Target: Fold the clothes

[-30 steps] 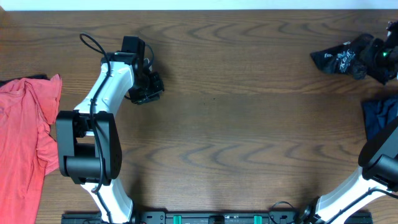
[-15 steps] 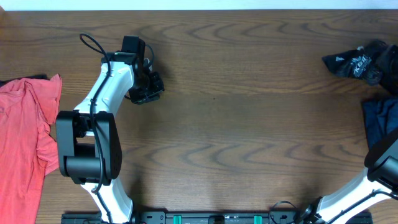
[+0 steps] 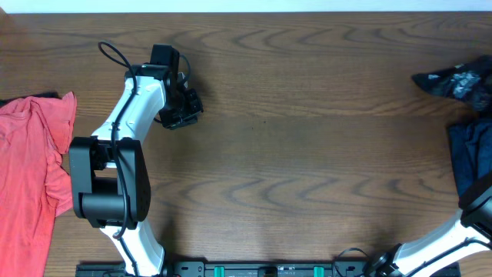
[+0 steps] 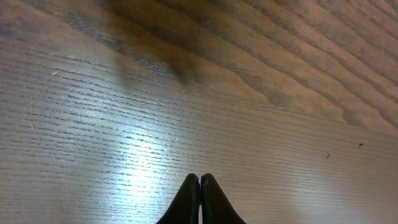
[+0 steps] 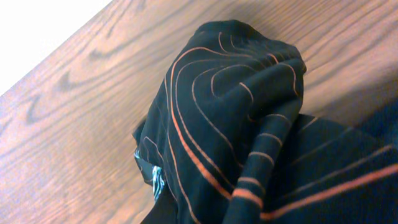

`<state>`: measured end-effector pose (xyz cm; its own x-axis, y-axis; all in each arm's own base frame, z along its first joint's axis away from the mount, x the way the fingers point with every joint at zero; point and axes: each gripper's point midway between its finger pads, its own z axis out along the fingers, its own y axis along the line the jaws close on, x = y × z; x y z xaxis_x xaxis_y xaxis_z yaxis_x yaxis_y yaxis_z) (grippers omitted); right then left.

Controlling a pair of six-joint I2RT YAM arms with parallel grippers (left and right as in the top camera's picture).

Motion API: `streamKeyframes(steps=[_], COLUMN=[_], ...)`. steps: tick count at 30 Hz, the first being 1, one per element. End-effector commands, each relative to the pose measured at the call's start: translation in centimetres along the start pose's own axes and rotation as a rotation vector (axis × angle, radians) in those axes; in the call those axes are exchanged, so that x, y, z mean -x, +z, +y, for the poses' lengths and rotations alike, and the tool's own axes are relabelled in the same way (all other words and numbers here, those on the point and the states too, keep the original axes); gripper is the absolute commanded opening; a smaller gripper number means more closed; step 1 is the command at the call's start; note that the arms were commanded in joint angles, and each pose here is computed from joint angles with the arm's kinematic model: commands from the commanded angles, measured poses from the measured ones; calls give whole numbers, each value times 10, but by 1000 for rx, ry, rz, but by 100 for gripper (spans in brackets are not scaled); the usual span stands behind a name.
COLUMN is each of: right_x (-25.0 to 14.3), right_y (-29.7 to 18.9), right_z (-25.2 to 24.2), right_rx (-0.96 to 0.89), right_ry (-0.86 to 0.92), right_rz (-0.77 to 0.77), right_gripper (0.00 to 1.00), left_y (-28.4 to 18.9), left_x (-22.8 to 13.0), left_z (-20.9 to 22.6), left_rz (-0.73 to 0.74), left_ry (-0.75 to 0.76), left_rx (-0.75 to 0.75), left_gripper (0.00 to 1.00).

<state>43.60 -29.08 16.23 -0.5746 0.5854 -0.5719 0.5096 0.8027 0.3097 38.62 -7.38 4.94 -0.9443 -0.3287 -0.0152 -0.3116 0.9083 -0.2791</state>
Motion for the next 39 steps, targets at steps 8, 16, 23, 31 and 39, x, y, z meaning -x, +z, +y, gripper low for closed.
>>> streamKeyframes(steps=[8, 16, 23, 31, 39], right_x=[76, 95, 89, 87, 67], right_y=[-75, -103, -98, -97, -78], right_z=[-29, -41, -43, -47, -88], right_rx=[78, 93, 92, 55, -149], right_ry=[38, 42, 45, -14, -48], right_rz=[-222, -286, -259, -255, -163], right_gripper=[1, 1, 1, 1, 1], left_y=[5, 5, 5, 5, 5], left_x=[-4, -4, -5, -7, -7], left_z=[4, 3, 4, 5, 5], left_rz=[17, 18, 22, 31, 31], left_ry=[-21, -46, -49, -51, -51], left_rx=[13, 10, 12, 17, 17], left_gripper=[7, 6, 6, 6, 6])
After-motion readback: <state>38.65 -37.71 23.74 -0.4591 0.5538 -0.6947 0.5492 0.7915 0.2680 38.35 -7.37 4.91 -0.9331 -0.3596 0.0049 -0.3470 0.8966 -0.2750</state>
